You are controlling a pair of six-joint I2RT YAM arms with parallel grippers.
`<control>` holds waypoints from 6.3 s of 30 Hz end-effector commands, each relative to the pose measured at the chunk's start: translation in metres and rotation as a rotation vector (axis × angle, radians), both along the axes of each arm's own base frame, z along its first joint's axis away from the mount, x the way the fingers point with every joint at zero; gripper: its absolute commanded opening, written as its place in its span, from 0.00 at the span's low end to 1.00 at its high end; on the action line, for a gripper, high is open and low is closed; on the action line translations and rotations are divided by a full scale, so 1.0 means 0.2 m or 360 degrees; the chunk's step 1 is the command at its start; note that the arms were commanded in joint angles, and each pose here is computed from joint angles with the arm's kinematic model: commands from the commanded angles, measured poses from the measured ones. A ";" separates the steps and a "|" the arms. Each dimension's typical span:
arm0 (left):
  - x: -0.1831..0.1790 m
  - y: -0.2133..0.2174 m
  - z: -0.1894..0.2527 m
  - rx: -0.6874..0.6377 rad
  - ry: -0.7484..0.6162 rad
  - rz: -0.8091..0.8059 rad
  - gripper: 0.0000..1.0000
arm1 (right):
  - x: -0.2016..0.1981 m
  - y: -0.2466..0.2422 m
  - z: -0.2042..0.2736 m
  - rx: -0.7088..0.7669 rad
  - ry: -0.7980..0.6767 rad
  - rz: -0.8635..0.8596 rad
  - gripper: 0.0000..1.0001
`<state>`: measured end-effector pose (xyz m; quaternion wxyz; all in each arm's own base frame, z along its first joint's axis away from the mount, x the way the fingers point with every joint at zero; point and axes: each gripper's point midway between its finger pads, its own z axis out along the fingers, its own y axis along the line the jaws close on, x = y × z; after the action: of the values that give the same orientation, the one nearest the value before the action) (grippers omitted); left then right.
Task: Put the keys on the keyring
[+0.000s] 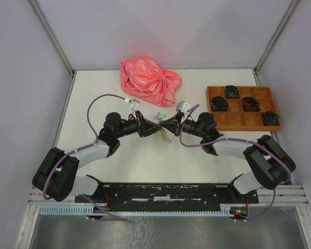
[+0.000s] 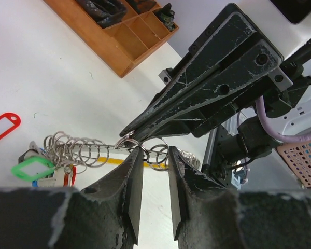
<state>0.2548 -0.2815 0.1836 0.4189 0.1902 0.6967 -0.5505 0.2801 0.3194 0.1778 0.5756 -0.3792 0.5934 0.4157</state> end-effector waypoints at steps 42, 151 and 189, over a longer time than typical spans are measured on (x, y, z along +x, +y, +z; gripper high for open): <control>0.14 0.10 0.41 -0.0021 -0.0220 0.0163 0.51 | -0.03 -0.07 0.33 0.0209 -0.0297 0.0117 0.02; -0.03 -0.01 -0.37 0.0529 -0.0739 -0.0635 0.35 | -0.14 -0.03 -0.25 0.0040 0.0072 0.0341 0.04; 0.00 -0.05 -0.36 0.0550 -0.0620 -0.0610 0.03 | -0.14 -0.03 -0.28 -0.0012 0.0082 0.0334 0.19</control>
<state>0.2458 -0.2869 0.0904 0.3772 0.4879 0.6386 -0.4603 0.2465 0.3106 0.0983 0.4768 -0.4208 0.5982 0.4876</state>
